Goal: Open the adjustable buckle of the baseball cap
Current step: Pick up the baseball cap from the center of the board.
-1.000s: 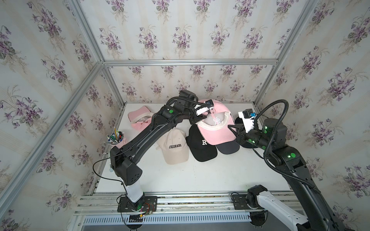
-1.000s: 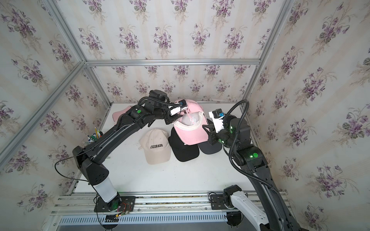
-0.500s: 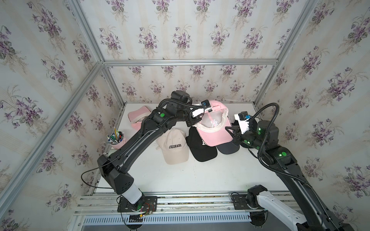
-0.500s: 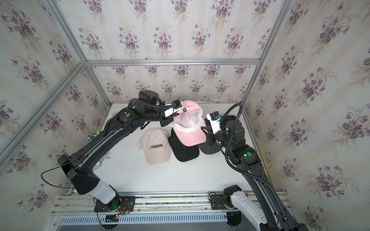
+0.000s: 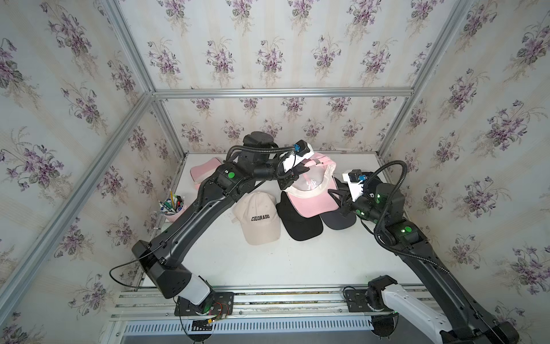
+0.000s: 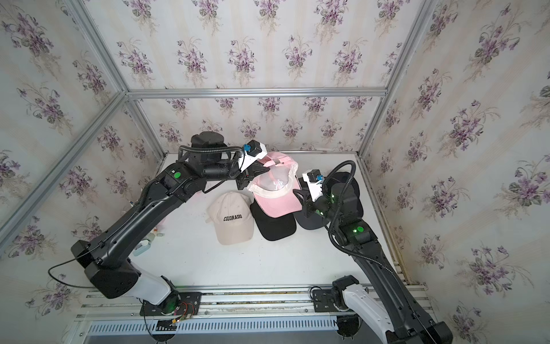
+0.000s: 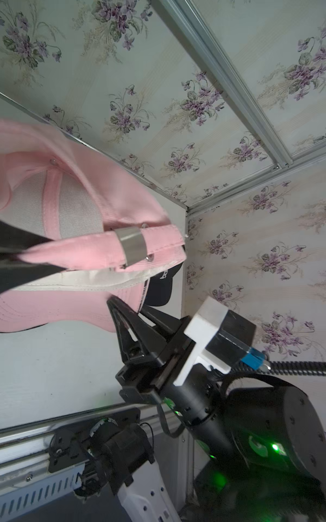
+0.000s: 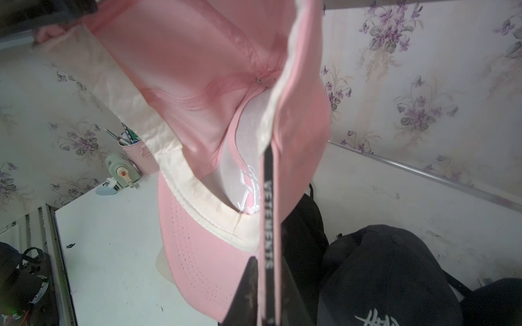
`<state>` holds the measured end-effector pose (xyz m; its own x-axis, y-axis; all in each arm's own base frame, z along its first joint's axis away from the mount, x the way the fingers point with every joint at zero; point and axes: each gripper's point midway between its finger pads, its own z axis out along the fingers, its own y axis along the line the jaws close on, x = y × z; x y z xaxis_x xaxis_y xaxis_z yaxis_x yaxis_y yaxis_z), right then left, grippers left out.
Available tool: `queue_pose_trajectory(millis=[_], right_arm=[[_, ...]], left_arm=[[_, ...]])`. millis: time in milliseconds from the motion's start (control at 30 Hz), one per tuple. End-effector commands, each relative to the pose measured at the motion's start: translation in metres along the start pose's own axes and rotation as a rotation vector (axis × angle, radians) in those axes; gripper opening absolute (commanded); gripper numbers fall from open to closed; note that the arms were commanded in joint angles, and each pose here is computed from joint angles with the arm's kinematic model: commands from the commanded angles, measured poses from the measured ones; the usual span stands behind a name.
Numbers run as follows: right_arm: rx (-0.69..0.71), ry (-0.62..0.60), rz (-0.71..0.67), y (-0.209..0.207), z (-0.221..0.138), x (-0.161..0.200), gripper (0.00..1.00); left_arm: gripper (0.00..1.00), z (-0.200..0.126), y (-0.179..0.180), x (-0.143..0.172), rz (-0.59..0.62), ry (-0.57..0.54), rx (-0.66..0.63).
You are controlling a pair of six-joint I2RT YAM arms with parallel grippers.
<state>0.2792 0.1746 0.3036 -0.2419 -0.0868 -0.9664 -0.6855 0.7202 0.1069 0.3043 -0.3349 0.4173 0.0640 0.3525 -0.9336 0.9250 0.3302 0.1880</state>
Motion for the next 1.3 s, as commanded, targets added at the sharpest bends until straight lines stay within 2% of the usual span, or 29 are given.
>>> queue_pose_trajectory(millis=[0,100,333,567,700,967,1100,1167,1267], right_arm=[[-0.041,-0.092,-0.035,0.008,-0.001,-0.025,0.17],[-0.059,-0.102,-0.027,0.009,0.003,-0.027,0.23],[-0.085,-0.167,-0.037,0.020,0.008,-0.037,0.35],[-0.058,-0.331,-0.075,0.025,-0.003,-0.071,0.37],[-0.061,-0.385,-0.081,0.027,-0.004,-0.083,0.32],[-0.122,-0.400,-0.084,0.038,0.003,-0.092,0.24],[-0.144,-0.376,-0.094,0.046,0.011,-0.095,0.26],[-0.141,-0.379,-0.099,0.047,0.013,-0.096,0.22],[-0.130,-0.371,-0.097,0.045,0.014,-0.096,0.11]], left_arm=[[0.00,-0.007,0.000,-0.034,-0.035,-0.129,0.008],[0.00,-0.010,0.001,-0.046,-0.058,-0.168,0.011],[0.00,-0.008,0.002,-0.051,-0.098,-0.186,0.023],[0.00,-0.005,0.001,-0.042,-0.119,-0.164,0.023],[0.00,-0.003,0.000,-0.041,-0.130,-0.162,0.029],[0.00,0.000,-0.004,-0.038,-0.151,-0.161,0.047],[0.00,0.000,-0.005,-0.038,-0.154,-0.165,0.051],[0.00,0.001,-0.005,-0.038,-0.156,-0.163,0.053],[0.00,0.002,-0.006,-0.037,-0.159,-0.164,0.055]])
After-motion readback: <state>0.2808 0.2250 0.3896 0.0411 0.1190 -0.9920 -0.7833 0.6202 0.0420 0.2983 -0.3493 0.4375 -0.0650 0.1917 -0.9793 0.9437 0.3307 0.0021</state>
